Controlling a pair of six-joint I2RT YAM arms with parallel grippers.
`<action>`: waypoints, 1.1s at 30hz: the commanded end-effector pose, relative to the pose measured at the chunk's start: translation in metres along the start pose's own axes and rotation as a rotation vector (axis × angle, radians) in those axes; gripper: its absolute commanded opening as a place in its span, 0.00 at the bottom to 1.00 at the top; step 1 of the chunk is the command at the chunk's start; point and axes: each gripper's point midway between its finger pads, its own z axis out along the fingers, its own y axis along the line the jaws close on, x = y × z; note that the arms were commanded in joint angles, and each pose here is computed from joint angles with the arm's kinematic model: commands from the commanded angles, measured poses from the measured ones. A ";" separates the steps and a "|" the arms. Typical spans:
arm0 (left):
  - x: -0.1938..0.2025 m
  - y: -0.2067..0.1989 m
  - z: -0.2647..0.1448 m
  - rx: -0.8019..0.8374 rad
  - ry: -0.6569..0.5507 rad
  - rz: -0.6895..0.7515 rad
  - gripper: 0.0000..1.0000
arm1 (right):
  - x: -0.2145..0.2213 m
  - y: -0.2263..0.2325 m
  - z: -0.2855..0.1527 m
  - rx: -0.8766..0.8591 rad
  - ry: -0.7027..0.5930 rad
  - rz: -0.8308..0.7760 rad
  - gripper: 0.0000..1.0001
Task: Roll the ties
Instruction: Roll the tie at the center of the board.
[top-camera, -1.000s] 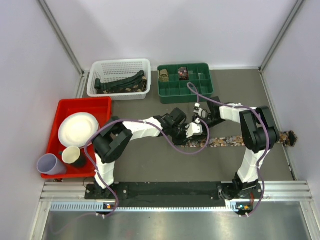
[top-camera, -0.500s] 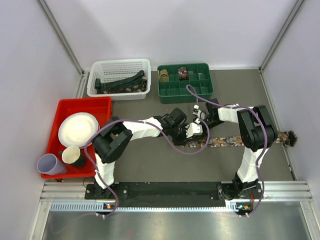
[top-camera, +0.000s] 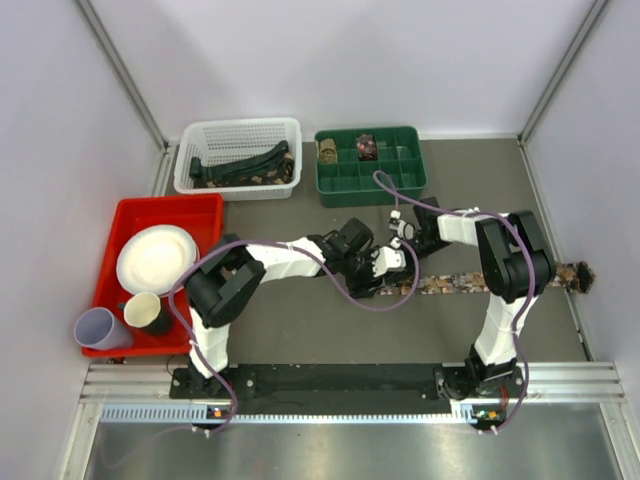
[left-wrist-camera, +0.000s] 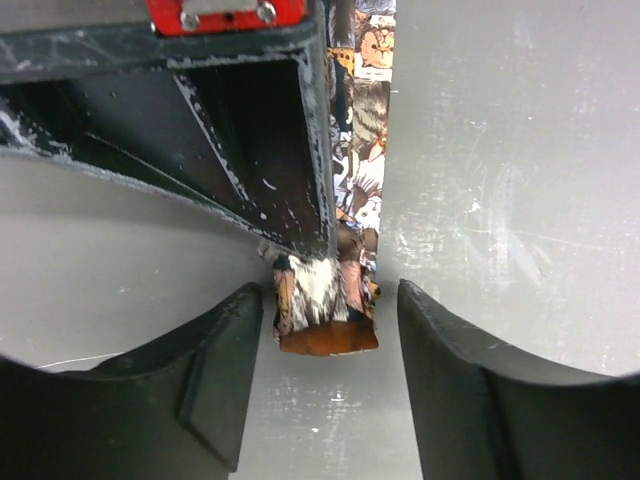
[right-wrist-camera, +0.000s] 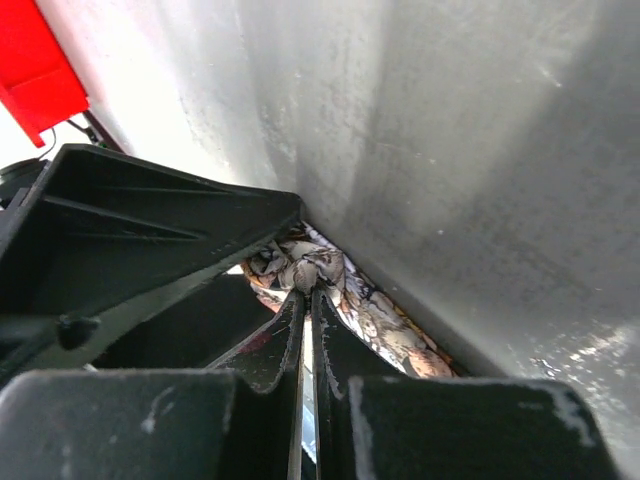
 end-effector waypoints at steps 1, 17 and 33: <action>0.044 -0.015 0.001 0.022 0.097 -0.109 0.64 | -0.004 -0.023 -0.001 0.094 -0.025 -0.035 0.00; 0.000 -0.004 -0.011 -0.032 -0.254 -0.117 0.71 | 0.000 -0.051 -0.005 0.215 -0.013 -0.034 0.00; -0.012 -0.001 0.011 0.000 -0.391 -0.058 0.61 | 0.002 -0.071 -0.005 0.290 0.002 -0.016 0.00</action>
